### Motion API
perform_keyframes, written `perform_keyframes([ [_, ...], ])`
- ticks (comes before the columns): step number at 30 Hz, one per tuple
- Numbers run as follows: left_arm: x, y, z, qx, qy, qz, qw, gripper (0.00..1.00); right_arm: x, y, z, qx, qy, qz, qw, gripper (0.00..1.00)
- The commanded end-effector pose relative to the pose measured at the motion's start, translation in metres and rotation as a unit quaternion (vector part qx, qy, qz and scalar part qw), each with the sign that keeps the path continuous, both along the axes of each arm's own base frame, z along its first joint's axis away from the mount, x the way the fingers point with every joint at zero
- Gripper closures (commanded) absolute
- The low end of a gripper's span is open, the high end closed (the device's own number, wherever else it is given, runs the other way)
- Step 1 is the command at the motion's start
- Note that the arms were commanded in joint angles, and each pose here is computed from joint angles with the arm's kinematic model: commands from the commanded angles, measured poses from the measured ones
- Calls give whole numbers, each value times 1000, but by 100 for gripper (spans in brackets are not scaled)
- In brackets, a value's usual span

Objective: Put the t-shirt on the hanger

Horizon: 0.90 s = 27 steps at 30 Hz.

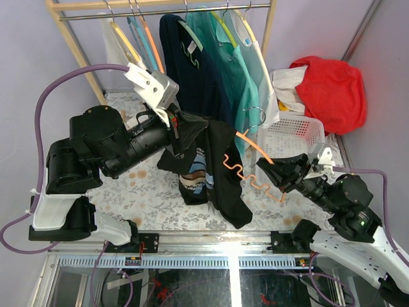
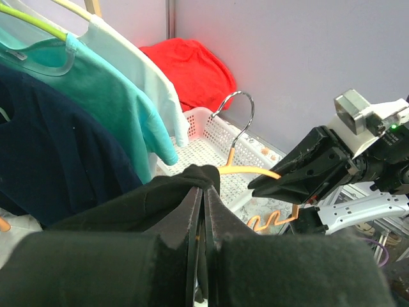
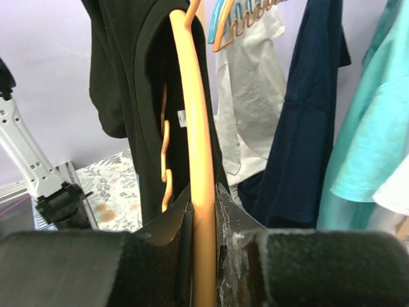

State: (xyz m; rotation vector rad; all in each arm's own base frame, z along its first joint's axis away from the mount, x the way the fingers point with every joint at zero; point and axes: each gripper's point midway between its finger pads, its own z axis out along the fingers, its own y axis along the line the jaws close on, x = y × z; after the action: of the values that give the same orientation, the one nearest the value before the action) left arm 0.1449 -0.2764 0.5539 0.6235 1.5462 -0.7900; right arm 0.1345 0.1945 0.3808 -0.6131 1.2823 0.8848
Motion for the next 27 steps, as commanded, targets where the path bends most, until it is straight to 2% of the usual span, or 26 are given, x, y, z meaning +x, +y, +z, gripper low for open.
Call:
perform_keyframes([
  [1,-7,3,24,-39,-17,-18,999,100,7,-30,51,47,-67,-70,994,100],
  [10,-9,1,19,-34,-11,-26,999,100,8,-38,63,33,-84,-87,992,100],
  [17,-9,-5,16,-30,-10,-33,999,100,-1,-34,71,109,-107,-60,987,100],
  [20,-8,-5,15,-28,-10,-29,999,100,-7,-30,72,116,-108,-41,987,100],
  [27,9,16,3,-11,-10,39,999,93,-23,-42,80,149,-115,-25,982,100],
])
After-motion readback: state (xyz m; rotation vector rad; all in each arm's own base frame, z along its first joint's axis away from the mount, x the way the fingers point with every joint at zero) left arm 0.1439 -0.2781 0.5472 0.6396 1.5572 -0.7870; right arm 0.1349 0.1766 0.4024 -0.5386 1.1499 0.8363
